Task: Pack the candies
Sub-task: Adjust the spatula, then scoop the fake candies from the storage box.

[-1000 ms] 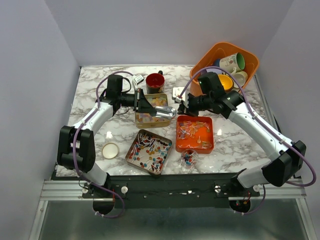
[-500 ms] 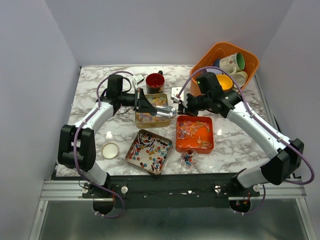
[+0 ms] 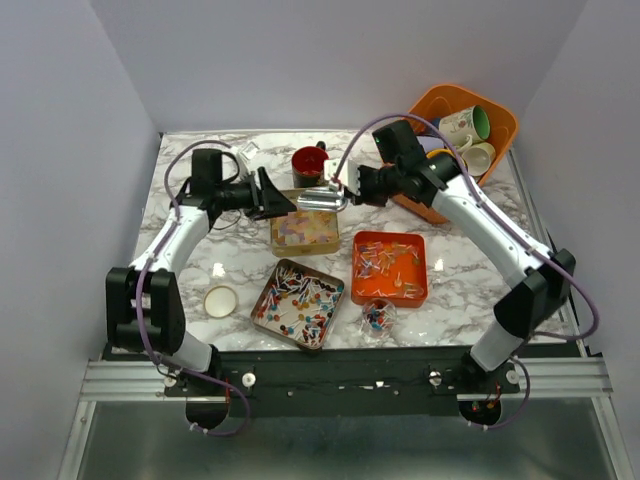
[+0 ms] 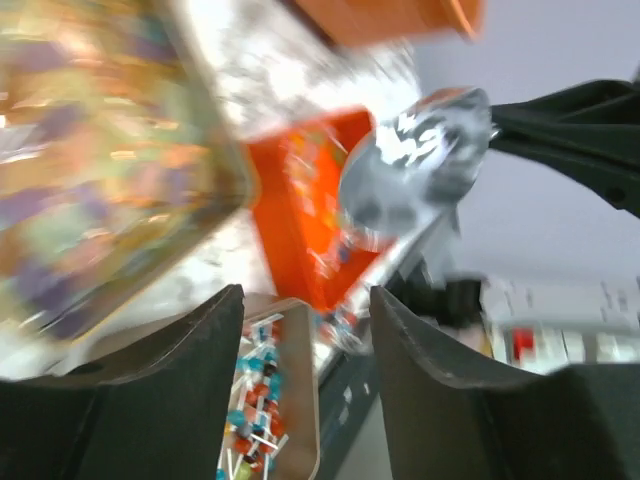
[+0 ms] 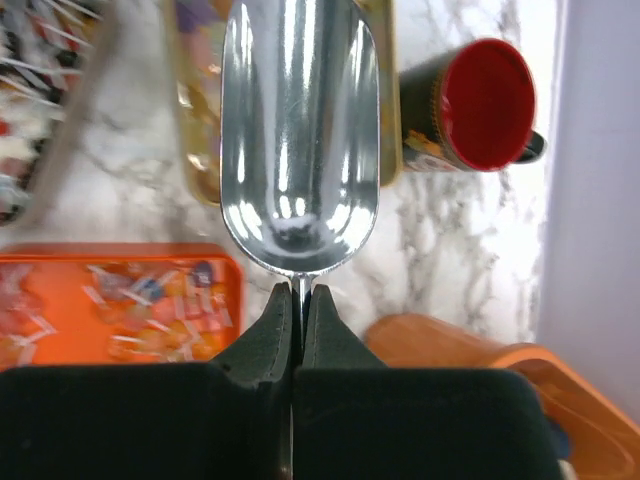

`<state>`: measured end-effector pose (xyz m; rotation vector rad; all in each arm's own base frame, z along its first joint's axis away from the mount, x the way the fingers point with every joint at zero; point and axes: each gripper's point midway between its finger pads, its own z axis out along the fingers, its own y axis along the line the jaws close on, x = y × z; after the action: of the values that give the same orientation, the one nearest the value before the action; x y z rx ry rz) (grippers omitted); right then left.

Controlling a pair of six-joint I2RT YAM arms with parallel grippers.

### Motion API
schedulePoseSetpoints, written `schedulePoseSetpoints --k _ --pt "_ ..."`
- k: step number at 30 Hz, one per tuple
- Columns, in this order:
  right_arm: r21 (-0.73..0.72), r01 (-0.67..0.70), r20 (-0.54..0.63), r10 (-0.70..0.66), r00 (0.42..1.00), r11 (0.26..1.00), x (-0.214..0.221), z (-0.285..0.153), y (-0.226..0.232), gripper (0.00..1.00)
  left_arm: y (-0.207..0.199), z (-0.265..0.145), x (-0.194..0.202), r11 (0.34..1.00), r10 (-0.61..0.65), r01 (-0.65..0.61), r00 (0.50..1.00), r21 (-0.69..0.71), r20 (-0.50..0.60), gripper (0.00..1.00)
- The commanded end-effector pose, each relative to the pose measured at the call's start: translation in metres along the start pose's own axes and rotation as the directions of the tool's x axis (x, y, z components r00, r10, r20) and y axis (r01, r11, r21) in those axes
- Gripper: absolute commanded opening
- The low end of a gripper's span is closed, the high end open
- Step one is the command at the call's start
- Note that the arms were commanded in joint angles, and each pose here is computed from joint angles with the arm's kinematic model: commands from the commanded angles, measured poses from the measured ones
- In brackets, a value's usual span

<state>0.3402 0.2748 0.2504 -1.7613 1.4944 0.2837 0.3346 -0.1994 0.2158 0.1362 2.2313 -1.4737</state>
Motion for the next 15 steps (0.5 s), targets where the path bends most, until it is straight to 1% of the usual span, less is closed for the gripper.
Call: schedulePoseSetpoints --k 1,2,3,4,5,6,7,8,10,12,15 --pt "0.038 0.204 -0.289 -0.184 0.939 0.978 0.037 0.009 -0.064 0.01 0.066 -0.051 -0.005 0.920 -0.136 0.217 0.958 -0.326 0.253 0.66" --pt "0.017 0.234 -0.323 -0.216 0.922 0.972 0.040 0.013 -0.067 0.01 0.082 -0.056 0.005 0.899 -0.182 0.274 0.943 -0.343 0.278 0.66" --pt "0.030 0.271 -0.377 -0.240 0.894 0.962 0.045 0.018 -0.082 0.01 0.087 -0.057 0.009 0.882 -0.225 0.325 0.927 -0.341 0.302 0.67" --pt "0.010 0.328 -0.405 -0.296 0.865 0.945 0.046 0.021 -0.088 0.01 0.090 -0.057 0.013 0.875 -0.245 0.350 0.916 -0.335 0.317 0.69" --pt "-0.003 0.371 -0.431 -0.336 0.838 0.929 0.044 0.024 -0.091 0.01 0.089 -0.054 0.011 0.887 -0.245 0.348 0.912 -0.302 0.330 0.70" --pt "-0.026 0.402 -0.486 -0.363 0.795 0.915 0.052 0.029 -0.095 0.01 0.096 -0.050 0.024 0.877 -0.290 0.387 0.899 -0.285 0.328 0.74" --pt "-0.060 0.454 -0.498 -0.421 0.758 0.889 0.051 0.032 -0.096 0.01 0.097 -0.047 0.026 0.870 -0.328 0.421 0.883 -0.257 0.336 0.83" --pt "-0.080 0.485 -0.501 -0.456 0.736 0.871 0.047 0.037 -0.094 0.01 0.099 -0.045 0.029 0.870 -0.341 0.430 0.878 -0.240 0.337 0.85" --pt "-0.135 0.540 -0.525 -0.522 0.672 0.831 0.049 0.041 -0.090 0.01 0.108 -0.044 0.031 0.874 -0.318 0.415 0.881 -0.252 0.350 0.85" --pt "-0.154 0.583 -0.540 -0.562 0.626 0.797 0.042 0.046 -0.088 0.01 0.114 -0.045 0.027 0.877 -0.286 0.398 0.883 -0.270 0.373 0.85" --pt "-0.206 0.627 -0.553 -0.618 0.559 0.751 0.038 0.057 -0.082 0.01 0.123 -0.043 0.029 0.861 -0.308 0.429 0.867 -0.272 0.393 0.85"
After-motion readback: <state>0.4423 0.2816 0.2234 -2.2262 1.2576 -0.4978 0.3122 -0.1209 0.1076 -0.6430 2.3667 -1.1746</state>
